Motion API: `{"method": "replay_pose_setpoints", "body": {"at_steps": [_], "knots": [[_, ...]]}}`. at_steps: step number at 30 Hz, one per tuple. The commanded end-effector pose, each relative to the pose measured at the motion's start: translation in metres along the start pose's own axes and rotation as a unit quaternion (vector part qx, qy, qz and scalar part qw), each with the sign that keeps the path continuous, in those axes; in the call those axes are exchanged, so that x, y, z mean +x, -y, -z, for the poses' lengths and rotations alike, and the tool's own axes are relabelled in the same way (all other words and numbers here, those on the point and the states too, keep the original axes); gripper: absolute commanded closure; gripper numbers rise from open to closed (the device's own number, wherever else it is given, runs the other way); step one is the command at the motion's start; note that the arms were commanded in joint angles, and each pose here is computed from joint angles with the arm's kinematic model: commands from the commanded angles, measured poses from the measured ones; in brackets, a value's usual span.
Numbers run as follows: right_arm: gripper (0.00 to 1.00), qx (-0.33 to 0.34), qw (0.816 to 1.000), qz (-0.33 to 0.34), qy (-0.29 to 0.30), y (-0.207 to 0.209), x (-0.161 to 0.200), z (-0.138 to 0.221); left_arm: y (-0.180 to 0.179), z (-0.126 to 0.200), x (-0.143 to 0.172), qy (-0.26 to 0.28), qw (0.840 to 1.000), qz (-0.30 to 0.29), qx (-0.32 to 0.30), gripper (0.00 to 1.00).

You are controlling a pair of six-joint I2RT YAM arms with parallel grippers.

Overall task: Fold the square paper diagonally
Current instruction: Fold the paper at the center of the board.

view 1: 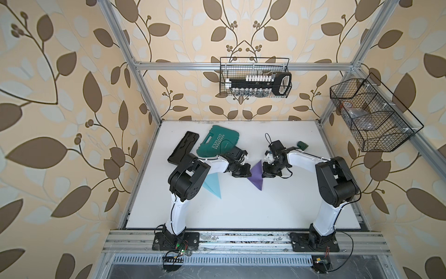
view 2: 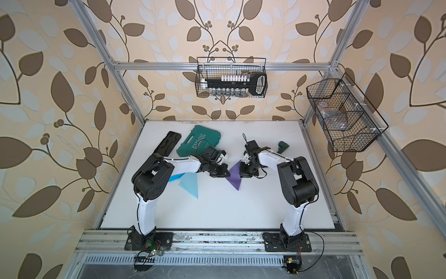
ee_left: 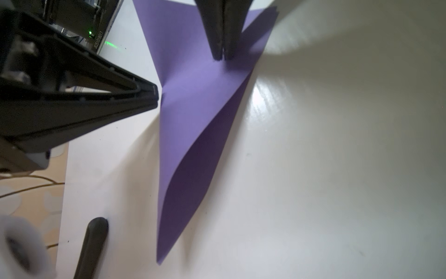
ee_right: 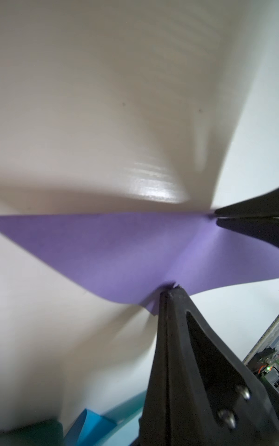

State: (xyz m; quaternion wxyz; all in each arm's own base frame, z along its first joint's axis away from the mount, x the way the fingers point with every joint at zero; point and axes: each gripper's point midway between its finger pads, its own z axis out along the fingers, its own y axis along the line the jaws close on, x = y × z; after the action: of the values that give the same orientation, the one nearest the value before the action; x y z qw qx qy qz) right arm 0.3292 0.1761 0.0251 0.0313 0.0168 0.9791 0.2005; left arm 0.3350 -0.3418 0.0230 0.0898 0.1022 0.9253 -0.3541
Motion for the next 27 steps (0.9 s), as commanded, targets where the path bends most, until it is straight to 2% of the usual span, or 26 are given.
{"method": "replay_pose_setpoints", "body": {"at_steps": [1, 5, 12, 19, 27], "knots": [[1.0, -0.025, 1.0, 0.008, -0.003, -0.017, 0.004, 0.006, -0.051, -0.008, 0.053, -0.073, 0.992, 0.038, -0.092, 1.0], [1.0, -0.04, 0.999, 0.002, -0.005, -0.031, 0.014, 0.0, -0.051, -0.01, 0.052, -0.073, 0.992, 0.038, -0.091, 1.0], [1.0, -0.036, 0.999, -0.015, -0.016, -0.031, 0.029, -0.015, -0.054, -0.011, 0.052, -0.072, 0.992, 0.038, -0.096, 1.0], [1.0, 0.008, 0.999, -0.023, -0.03, -0.004, 0.05, -0.016, -0.057, -0.011, 0.051, -0.07, 0.991, 0.038, -0.104, 1.0], [1.0, 0.028, 0.998, -0.037, -0.039, 0.027, 0.066, -0.012, -0.061, -0.01, 0.051, -0.07, 0.991, 0.038, -0.112, 1.0]]}}
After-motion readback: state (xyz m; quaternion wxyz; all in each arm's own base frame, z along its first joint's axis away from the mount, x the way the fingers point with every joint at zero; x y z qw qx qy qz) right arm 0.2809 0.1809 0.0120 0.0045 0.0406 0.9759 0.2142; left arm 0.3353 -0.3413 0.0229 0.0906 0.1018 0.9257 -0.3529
